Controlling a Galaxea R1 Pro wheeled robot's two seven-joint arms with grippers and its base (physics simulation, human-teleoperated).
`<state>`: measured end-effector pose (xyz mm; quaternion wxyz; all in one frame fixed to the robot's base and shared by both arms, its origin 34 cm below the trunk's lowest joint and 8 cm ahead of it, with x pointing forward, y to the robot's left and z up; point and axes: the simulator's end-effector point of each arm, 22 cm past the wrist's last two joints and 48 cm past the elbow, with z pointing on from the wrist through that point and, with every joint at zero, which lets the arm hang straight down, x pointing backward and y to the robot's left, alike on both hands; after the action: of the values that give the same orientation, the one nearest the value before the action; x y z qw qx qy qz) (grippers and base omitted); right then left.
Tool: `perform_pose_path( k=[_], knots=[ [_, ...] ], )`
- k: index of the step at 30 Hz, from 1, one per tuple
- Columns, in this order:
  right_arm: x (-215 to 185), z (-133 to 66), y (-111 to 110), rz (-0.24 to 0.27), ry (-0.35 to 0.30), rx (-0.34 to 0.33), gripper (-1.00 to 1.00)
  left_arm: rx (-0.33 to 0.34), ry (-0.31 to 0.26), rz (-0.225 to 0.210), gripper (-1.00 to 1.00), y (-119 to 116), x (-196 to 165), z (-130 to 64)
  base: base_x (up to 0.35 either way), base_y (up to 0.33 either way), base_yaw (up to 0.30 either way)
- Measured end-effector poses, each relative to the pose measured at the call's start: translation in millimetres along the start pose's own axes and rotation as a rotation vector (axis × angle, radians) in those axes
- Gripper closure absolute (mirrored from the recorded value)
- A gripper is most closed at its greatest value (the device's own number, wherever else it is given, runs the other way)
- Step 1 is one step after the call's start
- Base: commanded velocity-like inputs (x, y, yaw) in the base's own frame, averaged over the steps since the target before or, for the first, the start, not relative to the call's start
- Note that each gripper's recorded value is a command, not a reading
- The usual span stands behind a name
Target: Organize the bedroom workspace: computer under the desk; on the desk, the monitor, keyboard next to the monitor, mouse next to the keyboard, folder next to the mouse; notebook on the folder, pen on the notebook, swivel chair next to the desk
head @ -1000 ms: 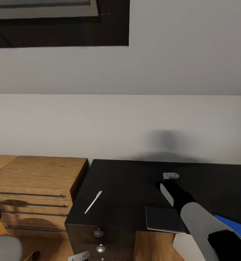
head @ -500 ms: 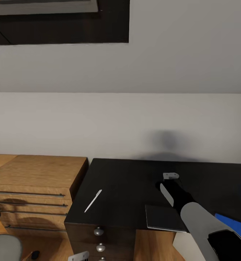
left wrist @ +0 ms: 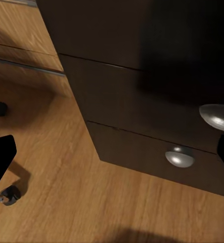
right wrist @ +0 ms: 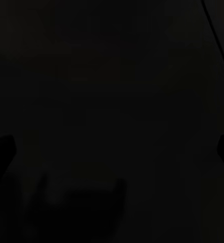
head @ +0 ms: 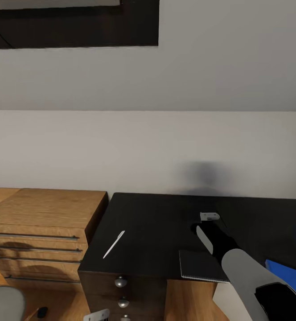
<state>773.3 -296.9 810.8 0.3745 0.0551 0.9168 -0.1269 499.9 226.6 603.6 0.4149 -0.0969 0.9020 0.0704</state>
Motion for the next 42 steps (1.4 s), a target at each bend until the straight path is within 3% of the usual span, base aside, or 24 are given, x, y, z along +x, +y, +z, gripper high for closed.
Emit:
perform_pose_path(
  k=[22, 42],
  knots=[
    [25.6, 23.8, 8.1, -0.003, -0.002, -0.001, -1.00, 0.001, 0.000, 0.001, -1.00, -2.1, 28.3, 22.8, 0.000, 0.000, 0.000],
    [25.9, 23.8, 7.9, -0.005, -0.001, 0.001, -1.00, 0.000, 0.001, 0.003, -1.00, -1.1, 29.2, 22.9, 0.000, 0.000, 0.000]
  ],
)
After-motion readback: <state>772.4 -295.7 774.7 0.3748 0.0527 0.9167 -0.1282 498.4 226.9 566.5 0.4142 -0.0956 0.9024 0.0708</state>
